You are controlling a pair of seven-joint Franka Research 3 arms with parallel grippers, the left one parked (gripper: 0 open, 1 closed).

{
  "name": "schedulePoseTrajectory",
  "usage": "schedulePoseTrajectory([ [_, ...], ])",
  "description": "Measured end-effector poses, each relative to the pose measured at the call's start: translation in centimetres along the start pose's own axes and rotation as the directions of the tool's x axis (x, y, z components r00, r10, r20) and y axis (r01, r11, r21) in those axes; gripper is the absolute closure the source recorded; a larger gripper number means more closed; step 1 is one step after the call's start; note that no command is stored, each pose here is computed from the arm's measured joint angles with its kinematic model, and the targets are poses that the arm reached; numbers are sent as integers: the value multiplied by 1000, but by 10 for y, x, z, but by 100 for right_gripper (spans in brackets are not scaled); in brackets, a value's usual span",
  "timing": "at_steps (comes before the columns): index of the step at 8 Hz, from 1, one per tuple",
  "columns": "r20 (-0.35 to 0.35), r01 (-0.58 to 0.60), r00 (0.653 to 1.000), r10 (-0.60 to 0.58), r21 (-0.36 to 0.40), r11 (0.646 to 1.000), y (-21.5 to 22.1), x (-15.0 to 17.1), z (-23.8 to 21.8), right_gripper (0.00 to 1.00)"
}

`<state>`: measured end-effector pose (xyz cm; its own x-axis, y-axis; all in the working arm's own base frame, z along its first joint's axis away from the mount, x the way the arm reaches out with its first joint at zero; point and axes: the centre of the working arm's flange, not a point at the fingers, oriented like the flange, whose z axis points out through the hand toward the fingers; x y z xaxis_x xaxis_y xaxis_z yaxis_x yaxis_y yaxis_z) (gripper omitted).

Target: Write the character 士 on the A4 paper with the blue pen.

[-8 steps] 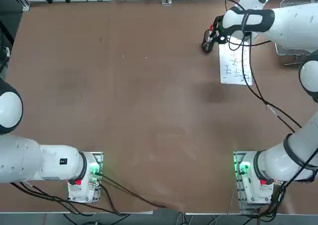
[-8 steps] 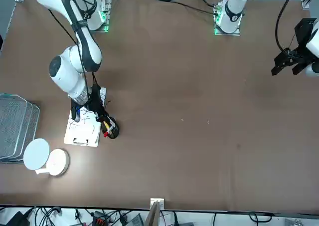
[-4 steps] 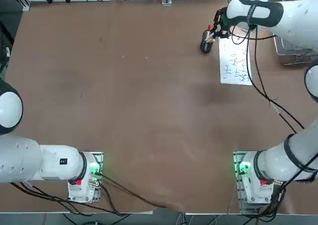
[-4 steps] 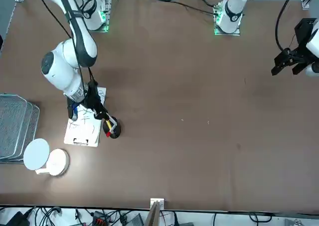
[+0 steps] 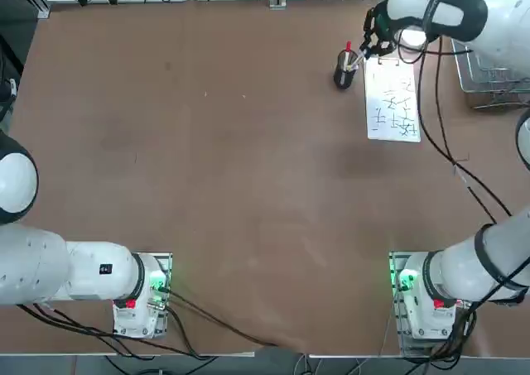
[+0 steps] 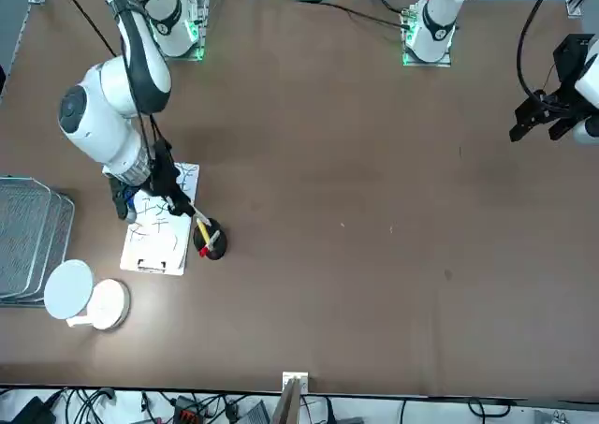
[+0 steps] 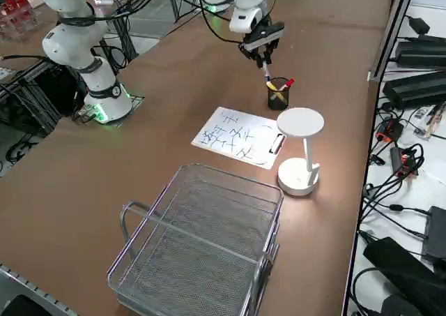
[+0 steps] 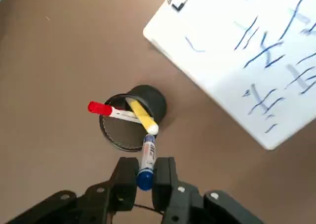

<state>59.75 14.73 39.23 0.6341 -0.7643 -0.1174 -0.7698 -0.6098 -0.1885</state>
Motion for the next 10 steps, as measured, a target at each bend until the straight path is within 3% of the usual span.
schedulePoseTrajectory([
  [3, -3, 121, 993, -122, -49, 991, -6, 26, -74, 81],
  [5, 25, 262, 965, -261, -88, 961, 23, 64, -92, 81],
  [8, 74, 372, 928, -365, -118, 921, 60, 104, -73, 81],
  [10, 34, 406, 913, -406, -165, 899, 61, 111, -42, 81],
])
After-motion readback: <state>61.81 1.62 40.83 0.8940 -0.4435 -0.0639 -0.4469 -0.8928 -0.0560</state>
